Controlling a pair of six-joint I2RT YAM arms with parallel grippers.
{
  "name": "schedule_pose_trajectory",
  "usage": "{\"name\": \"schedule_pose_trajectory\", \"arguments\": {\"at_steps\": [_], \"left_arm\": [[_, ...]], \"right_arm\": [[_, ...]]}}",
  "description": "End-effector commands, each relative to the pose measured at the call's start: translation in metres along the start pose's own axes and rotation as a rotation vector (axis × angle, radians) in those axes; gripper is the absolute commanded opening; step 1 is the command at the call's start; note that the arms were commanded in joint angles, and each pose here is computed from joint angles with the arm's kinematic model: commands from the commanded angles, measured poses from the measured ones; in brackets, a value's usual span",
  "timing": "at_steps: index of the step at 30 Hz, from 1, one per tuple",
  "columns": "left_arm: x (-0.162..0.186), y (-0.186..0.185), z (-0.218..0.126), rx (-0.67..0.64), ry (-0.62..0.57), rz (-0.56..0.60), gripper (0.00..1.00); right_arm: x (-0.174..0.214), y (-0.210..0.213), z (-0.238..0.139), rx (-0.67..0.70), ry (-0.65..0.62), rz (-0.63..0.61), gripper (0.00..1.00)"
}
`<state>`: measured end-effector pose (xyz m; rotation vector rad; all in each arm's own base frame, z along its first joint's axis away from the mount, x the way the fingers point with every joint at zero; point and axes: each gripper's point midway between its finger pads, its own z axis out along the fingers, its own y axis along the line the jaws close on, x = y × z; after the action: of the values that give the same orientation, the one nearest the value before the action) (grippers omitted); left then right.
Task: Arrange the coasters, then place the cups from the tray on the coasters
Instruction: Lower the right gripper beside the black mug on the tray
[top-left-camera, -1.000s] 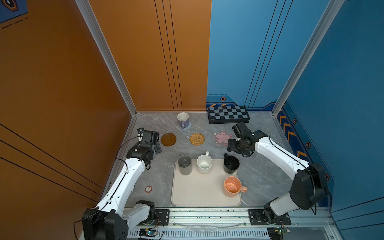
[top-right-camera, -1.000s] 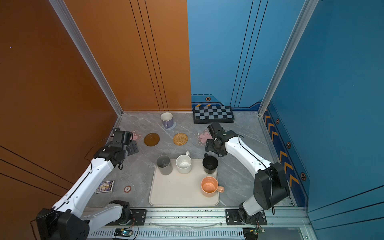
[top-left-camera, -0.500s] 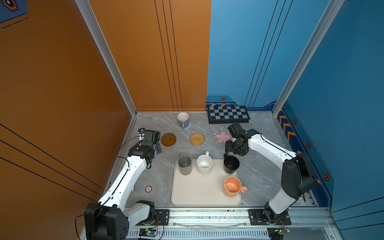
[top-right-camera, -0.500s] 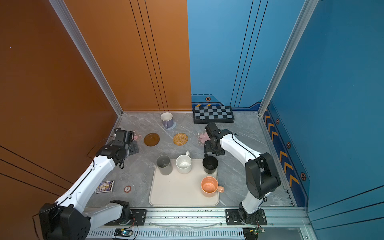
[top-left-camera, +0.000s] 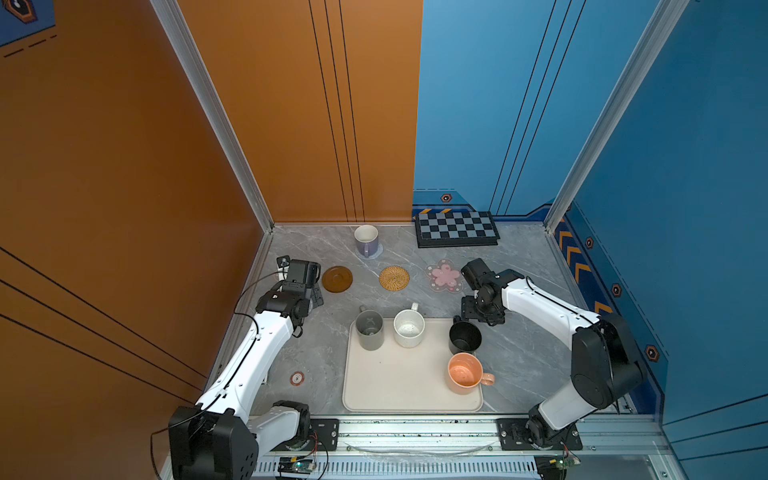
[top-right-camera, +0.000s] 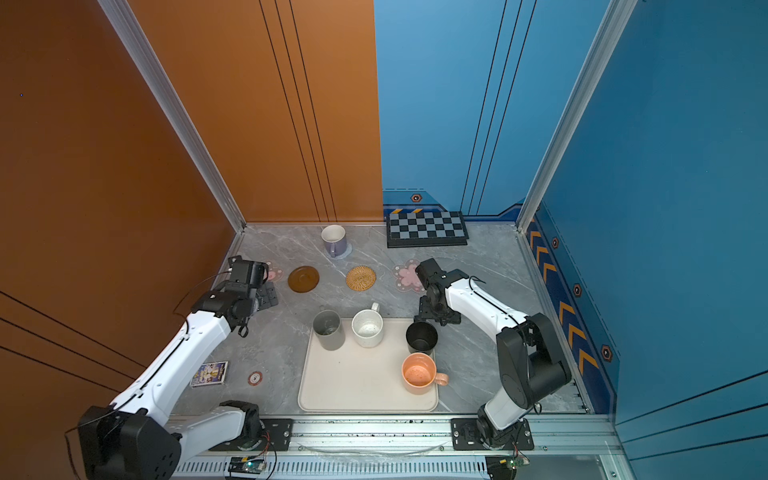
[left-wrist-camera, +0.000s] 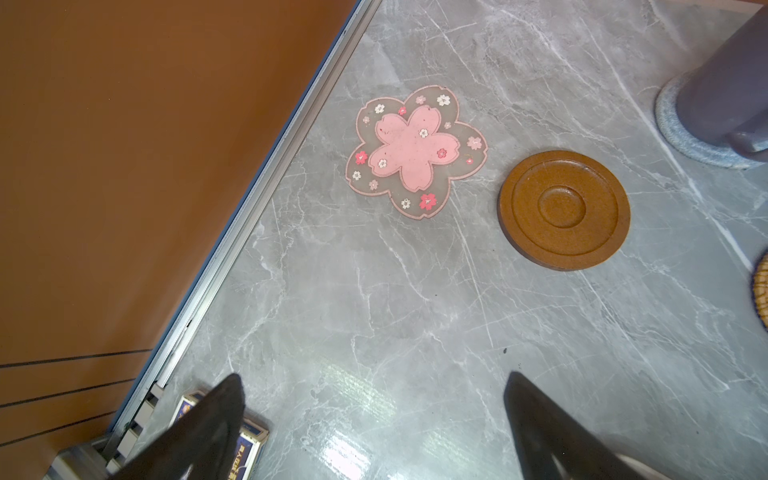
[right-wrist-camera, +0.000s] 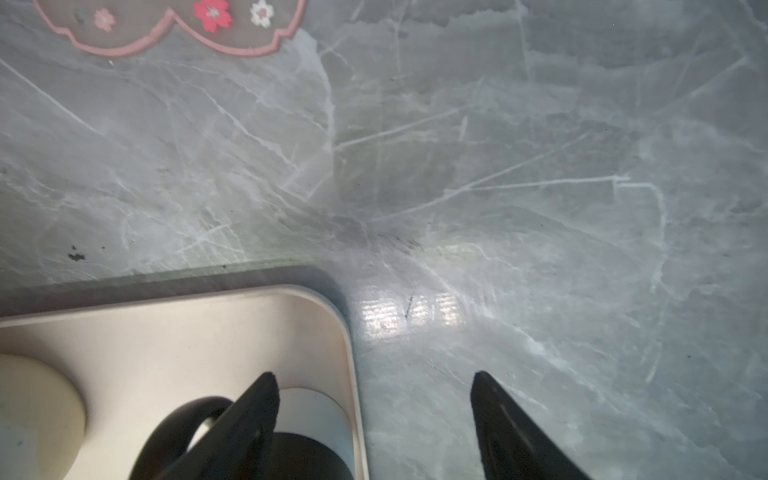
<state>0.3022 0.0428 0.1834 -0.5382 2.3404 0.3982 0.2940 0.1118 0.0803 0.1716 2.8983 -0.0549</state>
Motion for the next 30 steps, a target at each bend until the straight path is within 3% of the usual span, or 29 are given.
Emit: {"name": "schedule_pose_trajectory", "arguments": {"at_steps": [1,21,30], "left_arm": [[-0.007,0.002,-0.005,0.005,-0.011,-0.036,0.98],[-0.014,0.0,-0.019,0.051,-0.048,-0.056,0.98],[-0.018,-0.013,-0.025,0.089,-0.055,-0.04,0.98]], "right_arm": [[0.019,-0.023,-0.006,0.066,0.029,0.018,0.75],[0.07,-0.052,-0.014,0.054,0.042,0.13,0.75],[0.057,-0.043,-0.027,0.014,-0.003,0.104,0.75]]}}
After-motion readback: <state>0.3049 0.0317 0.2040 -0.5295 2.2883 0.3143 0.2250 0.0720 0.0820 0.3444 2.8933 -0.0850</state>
